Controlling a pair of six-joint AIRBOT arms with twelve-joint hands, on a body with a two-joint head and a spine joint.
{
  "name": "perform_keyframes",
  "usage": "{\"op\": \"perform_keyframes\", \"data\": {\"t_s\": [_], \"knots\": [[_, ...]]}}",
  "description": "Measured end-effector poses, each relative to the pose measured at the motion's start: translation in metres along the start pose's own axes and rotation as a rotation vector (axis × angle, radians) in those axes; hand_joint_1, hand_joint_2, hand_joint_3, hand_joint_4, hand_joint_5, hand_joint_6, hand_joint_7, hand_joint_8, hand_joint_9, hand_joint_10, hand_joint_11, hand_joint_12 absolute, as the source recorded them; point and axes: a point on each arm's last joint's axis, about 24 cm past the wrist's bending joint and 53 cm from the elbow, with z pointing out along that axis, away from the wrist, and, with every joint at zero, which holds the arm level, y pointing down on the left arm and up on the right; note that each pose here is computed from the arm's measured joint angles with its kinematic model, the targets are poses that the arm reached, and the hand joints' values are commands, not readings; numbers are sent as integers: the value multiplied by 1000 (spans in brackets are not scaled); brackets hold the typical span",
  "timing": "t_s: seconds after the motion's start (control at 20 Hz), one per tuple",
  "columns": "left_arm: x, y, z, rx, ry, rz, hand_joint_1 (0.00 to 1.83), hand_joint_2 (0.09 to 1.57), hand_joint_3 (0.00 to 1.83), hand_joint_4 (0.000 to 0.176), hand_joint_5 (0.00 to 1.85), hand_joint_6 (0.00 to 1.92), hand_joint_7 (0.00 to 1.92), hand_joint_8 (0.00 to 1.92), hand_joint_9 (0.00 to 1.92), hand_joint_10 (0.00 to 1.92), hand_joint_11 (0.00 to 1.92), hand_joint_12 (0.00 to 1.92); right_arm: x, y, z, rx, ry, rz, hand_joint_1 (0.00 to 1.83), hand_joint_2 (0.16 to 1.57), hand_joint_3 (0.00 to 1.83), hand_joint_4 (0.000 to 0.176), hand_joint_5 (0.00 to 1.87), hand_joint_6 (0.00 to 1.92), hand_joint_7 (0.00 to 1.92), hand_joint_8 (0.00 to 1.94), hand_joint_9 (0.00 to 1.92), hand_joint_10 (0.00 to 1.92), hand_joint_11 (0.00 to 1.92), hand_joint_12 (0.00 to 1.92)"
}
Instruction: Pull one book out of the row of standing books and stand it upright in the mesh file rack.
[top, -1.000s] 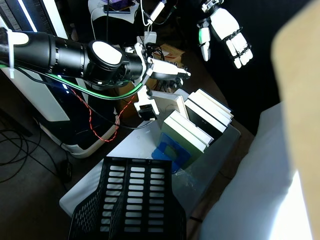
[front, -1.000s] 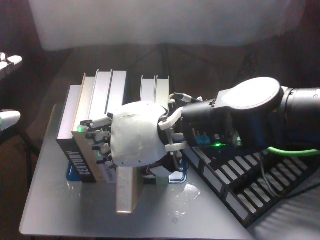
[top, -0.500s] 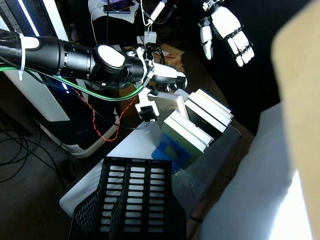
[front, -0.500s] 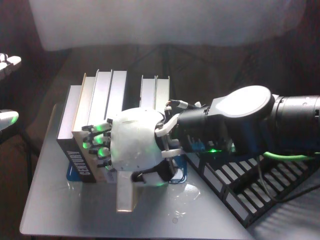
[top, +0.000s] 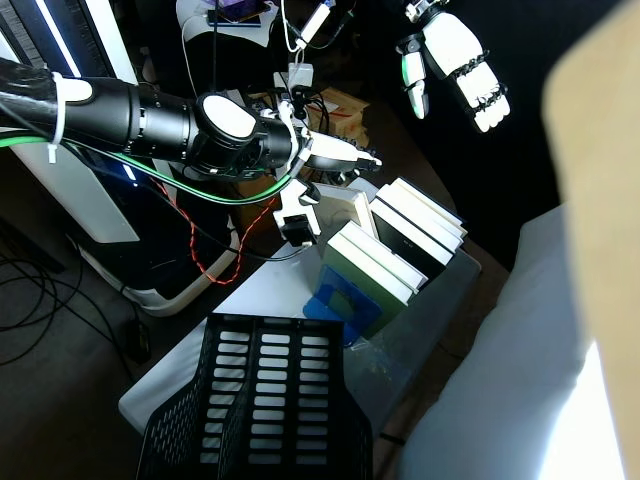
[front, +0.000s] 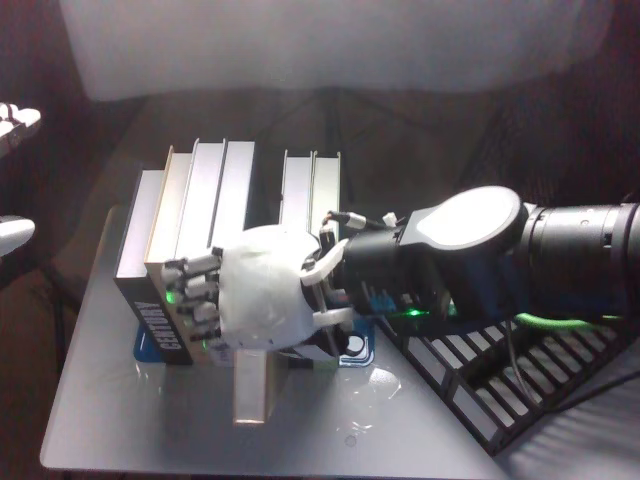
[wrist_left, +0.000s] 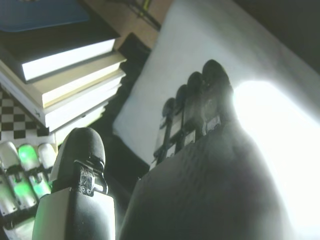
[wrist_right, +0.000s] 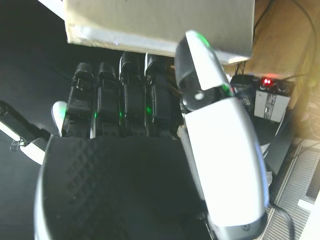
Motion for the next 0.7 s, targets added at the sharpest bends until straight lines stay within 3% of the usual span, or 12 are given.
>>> {"op": "perform_keyframes", "data": {"t_s": [0.1,0.15,0.2,0.25,0.3,0.35,0.4,0.45,0.5,0.55,0.6,0.7], "knots": [[-1,-1,1,6,-5,-1,467,1350,0,13,0,0,0,0,0,0,0,0,3,1,1,-2,4,3,910,1250,2,0,316,5,184,3,4,2,0,0],[0,-3,1,11,-1,2,469,1349,0,21,0,0,0,0,0,0,0,0,4,0,1,1,5,3,1013,1282,15,0,355,26,163,2,0,0,0,0],[1,-3,1,14,2,4,484,1344,0,28,0,0,0,0,0,0,0,0,4,0,1,3,5,6,1060,1140,11,0,545,70,410,7,157,124,0,529],[1,-3,1,12,1,1,492,1342,0,34,0,0,0,0,0,0,0,0,4,0,2,1,5,7,907,1285,61,0,499,43,315,1,45,83,0,105],[0,-3,2,12,0,3,478,1339,0,40,0,0,0,0,0,0,0,0,5,1,4,1,7,8,309,1268,50,0,420,29,202,24,8,16,0,20],[-1,-3,2,13,-2,1,463,1337,0,42,0,0,0,0,0,0,0,0,11,0,6,6,16,10,119,1319,68,0,407,28,173,22,1,2,0,3],[-1,-3,3,13,-4,-2,448,1337,0,47,0,0,0,0,0,0,0,0,18,-2,8,14,27,15,864,1236,10,0,539,84,329,64,119,52,0,0],[-2,-4,3,15,-5,-2,445,1336,0,48,0,0,0,0,0,0,0,0,21,-1,12,17,32,29,1003,1247,10,0,560,96,336,57,110,49,0,0],[-2,-4,3,16,-7,0,443,1335,0,48,0,0,0,0,0,0,0,0,22,2,15,11,34,20,814,1297,33,0,361,29,112,16,21,9,0,0],[-1,-4,4,17,-7,-2,425,1334,0,48,0,0,0,0,0,0,0,0,23,2,19,12,36,14,1065,1237,2,0,513,99,288,97,178,86,76,38],[0,-4,4,20,-4,-3,421,1333,0,47,0,0,0,0,0,0,0,0,22,0,20,18,34,21,394,1346,27,0,490,103,223,44,35,16,14,7],[-1,-4,4,17,-7,-6,422,1327,0,57,0,0,0,0,0,0,0,0,23,-4,22,30,39,1,15,1485,27,0,459,96,173,8,0,0,0,0]]}}
